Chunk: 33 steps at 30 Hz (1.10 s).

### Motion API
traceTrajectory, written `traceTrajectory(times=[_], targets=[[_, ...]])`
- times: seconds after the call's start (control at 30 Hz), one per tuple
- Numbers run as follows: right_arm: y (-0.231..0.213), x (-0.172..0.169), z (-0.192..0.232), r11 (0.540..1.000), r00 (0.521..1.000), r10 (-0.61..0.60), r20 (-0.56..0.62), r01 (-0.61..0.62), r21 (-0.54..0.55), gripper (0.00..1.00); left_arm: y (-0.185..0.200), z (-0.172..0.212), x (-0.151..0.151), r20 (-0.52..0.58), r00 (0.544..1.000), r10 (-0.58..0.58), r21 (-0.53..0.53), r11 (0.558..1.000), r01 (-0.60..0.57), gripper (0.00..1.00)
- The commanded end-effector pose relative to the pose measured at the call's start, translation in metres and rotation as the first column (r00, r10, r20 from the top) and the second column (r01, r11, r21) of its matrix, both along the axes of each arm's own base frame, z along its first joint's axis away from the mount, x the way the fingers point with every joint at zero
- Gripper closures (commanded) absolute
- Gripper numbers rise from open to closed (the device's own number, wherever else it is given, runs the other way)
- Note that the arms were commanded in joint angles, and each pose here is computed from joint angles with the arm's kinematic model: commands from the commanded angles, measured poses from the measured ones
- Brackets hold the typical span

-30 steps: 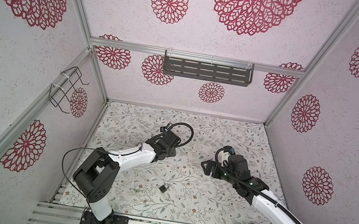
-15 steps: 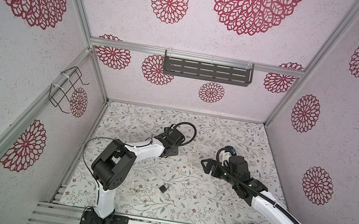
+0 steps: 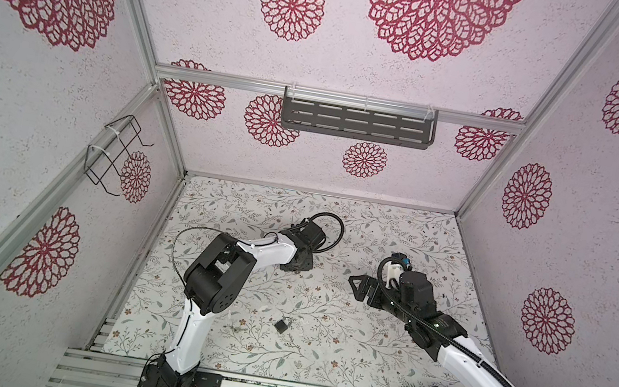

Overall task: Unlock with the key
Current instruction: 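Set the blue padlock down farther from the robot and open the left gripper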

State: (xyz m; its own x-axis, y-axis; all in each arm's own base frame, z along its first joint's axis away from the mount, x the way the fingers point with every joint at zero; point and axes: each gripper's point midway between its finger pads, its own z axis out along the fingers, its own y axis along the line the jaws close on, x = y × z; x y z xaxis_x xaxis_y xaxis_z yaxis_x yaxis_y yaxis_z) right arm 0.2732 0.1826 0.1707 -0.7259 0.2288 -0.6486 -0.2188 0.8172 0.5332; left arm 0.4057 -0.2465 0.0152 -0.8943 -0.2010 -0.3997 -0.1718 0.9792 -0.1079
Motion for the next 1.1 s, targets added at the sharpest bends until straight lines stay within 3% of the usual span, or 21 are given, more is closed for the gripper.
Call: traceTrajectory(times=[0.0,0.1,0.2,0.43,0.83,1.07], targets=[[0.000,-0.002,0.006,1.000,0.999,0.029,0.022,-0.029,-0.002,0.01,0.010,-0.012,-0.011,-0.069,0.997,0.029,0.032,0.999,-0.027,0.97],[0.002,-0.003,0.007,0.999,0.999,0.044,0.027,-0.044,-0.003,0.01,0.012,-0.007,-0.011,-0.060,0.997,0.043,0.030,0.999,-0.041,0.72],[0.008,-0.004,0.008,0.997,0.997,0.075,0.027,-0.076,0.011,0.01,0.015,0.004,-0.010,-0.039,0.998,0.050,0.031,0.998,-0.049,0.55],[0.028,-0.006,0.005,0.984,0.985,0.175,0.000,-0.175,0.045,0.01,0.020,0.039,-0.014,0.011,0.997,0.071,-0.008,0.997,-0.071,0.36],[0.060,-0.022,0.001,0.962,0.965,0.261,0.005,-0.259,-0.080,0.02,0.048,0.155,-0.039,0.264,0.960,0.093,-0.180,0.983,-0.045,0.02],[0.095,-0.036,-0.005,0.950,0.958,0.286,0.012,-0.282,-0.132,0.03,0.088,0.193,-0.082,0.387,0.914,0.126,-0.269,0.963,-0.018,0.03]])
